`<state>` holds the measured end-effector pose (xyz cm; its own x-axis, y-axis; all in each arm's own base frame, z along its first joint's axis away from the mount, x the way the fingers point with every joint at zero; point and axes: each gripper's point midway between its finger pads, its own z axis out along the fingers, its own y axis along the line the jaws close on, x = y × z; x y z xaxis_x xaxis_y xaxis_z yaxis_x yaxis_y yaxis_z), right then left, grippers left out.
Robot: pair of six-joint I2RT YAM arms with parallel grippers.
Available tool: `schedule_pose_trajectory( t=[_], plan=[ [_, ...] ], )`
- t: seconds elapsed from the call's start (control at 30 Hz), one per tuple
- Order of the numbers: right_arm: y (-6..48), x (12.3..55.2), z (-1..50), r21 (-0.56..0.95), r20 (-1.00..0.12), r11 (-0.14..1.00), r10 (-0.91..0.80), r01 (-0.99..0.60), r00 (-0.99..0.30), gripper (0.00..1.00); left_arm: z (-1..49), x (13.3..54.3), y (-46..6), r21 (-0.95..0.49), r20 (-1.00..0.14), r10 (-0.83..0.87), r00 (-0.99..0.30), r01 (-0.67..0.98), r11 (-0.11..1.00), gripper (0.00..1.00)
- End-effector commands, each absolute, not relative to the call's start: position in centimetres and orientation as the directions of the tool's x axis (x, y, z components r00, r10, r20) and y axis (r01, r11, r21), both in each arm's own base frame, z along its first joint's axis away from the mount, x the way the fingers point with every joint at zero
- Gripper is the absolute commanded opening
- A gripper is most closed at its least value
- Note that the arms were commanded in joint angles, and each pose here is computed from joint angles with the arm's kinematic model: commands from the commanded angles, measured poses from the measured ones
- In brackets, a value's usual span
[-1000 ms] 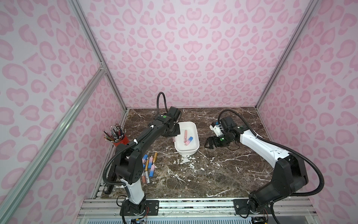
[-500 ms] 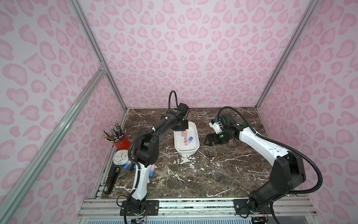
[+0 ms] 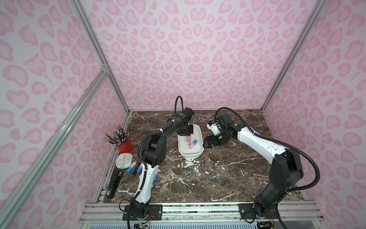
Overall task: Put the lipstick into the storage box
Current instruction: Place the lipstick in the storage box.
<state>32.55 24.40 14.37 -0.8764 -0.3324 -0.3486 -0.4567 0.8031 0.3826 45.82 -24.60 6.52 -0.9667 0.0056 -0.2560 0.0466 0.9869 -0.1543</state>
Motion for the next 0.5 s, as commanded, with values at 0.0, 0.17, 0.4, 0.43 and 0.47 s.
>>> schedule_pose_trajectory(
  t=[0.0, 0.17, 0.4, 0.43, 0.47],
  plan=[
    [24.4, 31.8, 13.8, 0.351, -0.327, 0.805, -0.373, -0.478, -0.868, 0.99, 6.2, 45.5, -24.5, -0.155, -0.236, 0.013, -0.972, 0.051, 0.987, 0.19],
    [24.4, 30.7, 13.9, 0.351, -0.335, 0.800, -0.379, -0.487, -0.863, 0.99, 7.4, 45.5, -24.4, -0.160, -0.260, 0.009, -0.966, 0.052, 0.986, 0.35],
    [25.4, 29.9, 14.6, 0.333, -0.356, 0.779, -0.417, -0.531, -0.836, 0.99, 11.7, 44.2, -22.3, -0.140, -0.352, -0.030, -0.936, 0.021, 0.990, 0.43],
    [25.6, 29.7, 14.7, 0.328, -0.359, 0.774, -0.428, -0.541, -0.830, 0.99, 12.4, 43.7, -21.6, -0.128, -0.364, -0.035, -0.931, 0.013, 0.992, 0.43],
    [25.9, 29.5, 14.7, 0.322, -0.361, 0.770, -0.438, -0.551, -0.823, 0.99, 13.2, 43.1, -20.7, -0.113, -0.377, -0.041, -0.925, 0.002, 0.994, 0.43]
  ],
)
